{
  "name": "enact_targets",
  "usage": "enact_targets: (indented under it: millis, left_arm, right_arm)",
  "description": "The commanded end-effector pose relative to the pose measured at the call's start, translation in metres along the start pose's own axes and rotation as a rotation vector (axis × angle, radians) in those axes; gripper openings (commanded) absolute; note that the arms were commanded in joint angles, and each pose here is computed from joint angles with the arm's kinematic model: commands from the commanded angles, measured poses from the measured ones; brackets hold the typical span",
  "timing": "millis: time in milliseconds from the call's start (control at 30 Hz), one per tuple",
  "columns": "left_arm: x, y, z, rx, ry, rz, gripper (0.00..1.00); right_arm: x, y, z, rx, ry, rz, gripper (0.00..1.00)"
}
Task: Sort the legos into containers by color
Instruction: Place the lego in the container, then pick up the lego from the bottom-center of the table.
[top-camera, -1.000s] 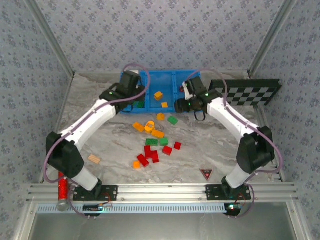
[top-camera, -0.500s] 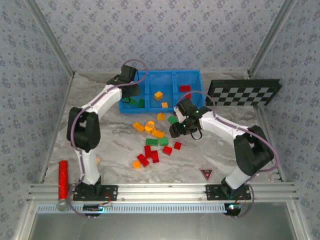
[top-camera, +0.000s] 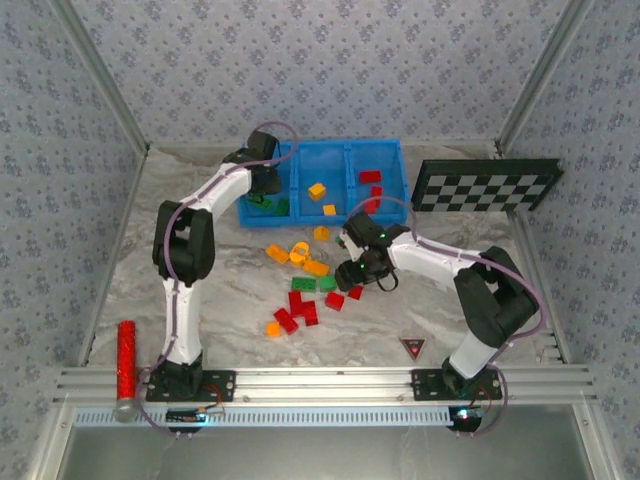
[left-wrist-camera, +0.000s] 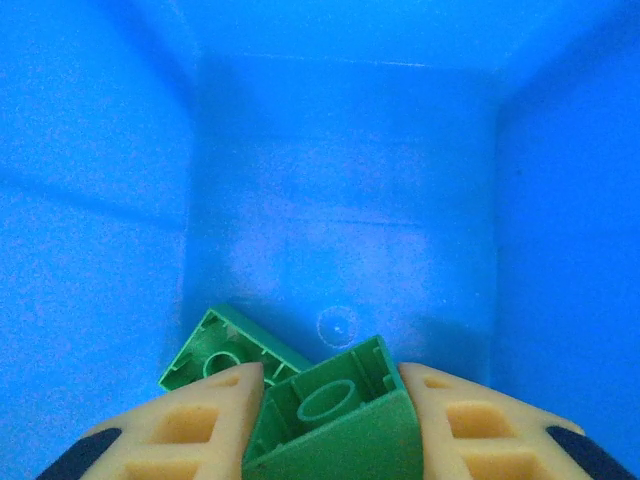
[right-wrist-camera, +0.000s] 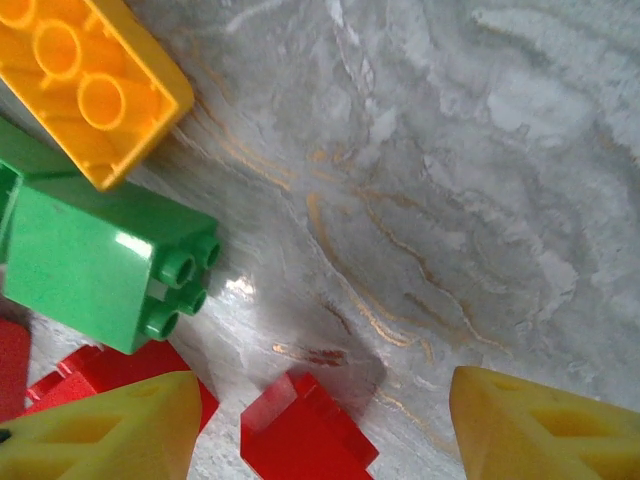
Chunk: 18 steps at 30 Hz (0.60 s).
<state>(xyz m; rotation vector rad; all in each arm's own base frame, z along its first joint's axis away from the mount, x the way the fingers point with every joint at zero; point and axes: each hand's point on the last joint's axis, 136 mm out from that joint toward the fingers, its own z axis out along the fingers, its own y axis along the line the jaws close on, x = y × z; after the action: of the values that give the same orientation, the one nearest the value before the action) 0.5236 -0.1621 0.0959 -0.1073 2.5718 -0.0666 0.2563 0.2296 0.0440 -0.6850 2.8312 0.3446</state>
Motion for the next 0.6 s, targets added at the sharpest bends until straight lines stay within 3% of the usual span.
enact_targets:
  millis: [0, 367, 567]
  left_arm:
    - [0.004, -0.004, 0.004, 0.018, 0.037, 0.019, 0.31]
    - [0.006, -0.006, -0.002, 0.032, 0.038, 0.023, 0.49]
    - [-0.004, -0.007, -0.022, 0.048, -0.001, 0.022, 0.51]
  right_arm:
    - [0.016, -0.006, 0.007, 0.063, 0.039, -0.007, 0.68]
    - [0.018, -0.009, 0.015, 0.135, 0.049, -0.047, 0.59]
    - [0.023, -0.014, 0.02, 0.158, 0.068, -0.041, 0.53]
